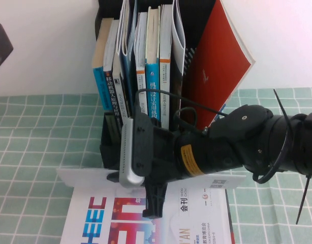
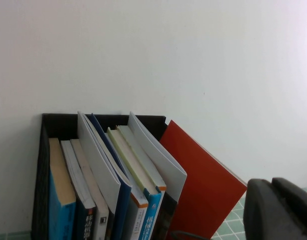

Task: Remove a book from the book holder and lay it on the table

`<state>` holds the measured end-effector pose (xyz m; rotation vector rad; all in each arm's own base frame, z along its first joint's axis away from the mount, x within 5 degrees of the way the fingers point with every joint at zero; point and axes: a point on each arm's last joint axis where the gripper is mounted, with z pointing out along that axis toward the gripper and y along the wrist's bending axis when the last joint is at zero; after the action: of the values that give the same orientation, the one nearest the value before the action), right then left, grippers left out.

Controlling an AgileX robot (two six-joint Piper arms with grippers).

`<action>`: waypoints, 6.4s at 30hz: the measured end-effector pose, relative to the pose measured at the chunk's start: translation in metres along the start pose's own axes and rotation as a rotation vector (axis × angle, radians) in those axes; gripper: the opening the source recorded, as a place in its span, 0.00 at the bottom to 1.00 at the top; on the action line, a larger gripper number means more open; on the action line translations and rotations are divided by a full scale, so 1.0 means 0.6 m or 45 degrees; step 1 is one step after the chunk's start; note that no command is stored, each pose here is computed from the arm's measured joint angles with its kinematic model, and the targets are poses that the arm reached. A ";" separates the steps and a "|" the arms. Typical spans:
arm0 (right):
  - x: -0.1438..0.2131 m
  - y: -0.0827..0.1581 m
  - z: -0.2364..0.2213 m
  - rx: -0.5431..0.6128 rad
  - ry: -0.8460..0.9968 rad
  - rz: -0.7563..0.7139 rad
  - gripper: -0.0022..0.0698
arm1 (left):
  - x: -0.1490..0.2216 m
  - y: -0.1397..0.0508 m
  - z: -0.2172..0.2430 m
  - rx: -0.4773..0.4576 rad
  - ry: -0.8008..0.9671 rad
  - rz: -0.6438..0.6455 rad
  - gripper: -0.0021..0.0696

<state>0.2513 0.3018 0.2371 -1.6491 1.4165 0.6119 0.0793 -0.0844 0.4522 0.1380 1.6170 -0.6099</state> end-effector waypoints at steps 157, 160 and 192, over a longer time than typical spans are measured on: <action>0.124 0.334 -0.447 0.727 0.167 0.451 0.03 | 0.184 0.165 -0.089 -0.415 -0.406 0.325 0.03; 0.124 0.334 -0.447 0.727 0.167 0.451 0.03 | 0.218 0.179 -0.096 -0.513 -0.405 0.336 0.03; 0.124 0.334 -0.447 0.721 0.171 0.428 0.03 | 0.330 0.213 -0.098 -0.623 -0.112 0.273 0.03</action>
<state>0.0333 0.0376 0.2577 -1.0283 1.7833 0.2426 0.0519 -0.0007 0.2258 -0.0769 1.5949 -0.0462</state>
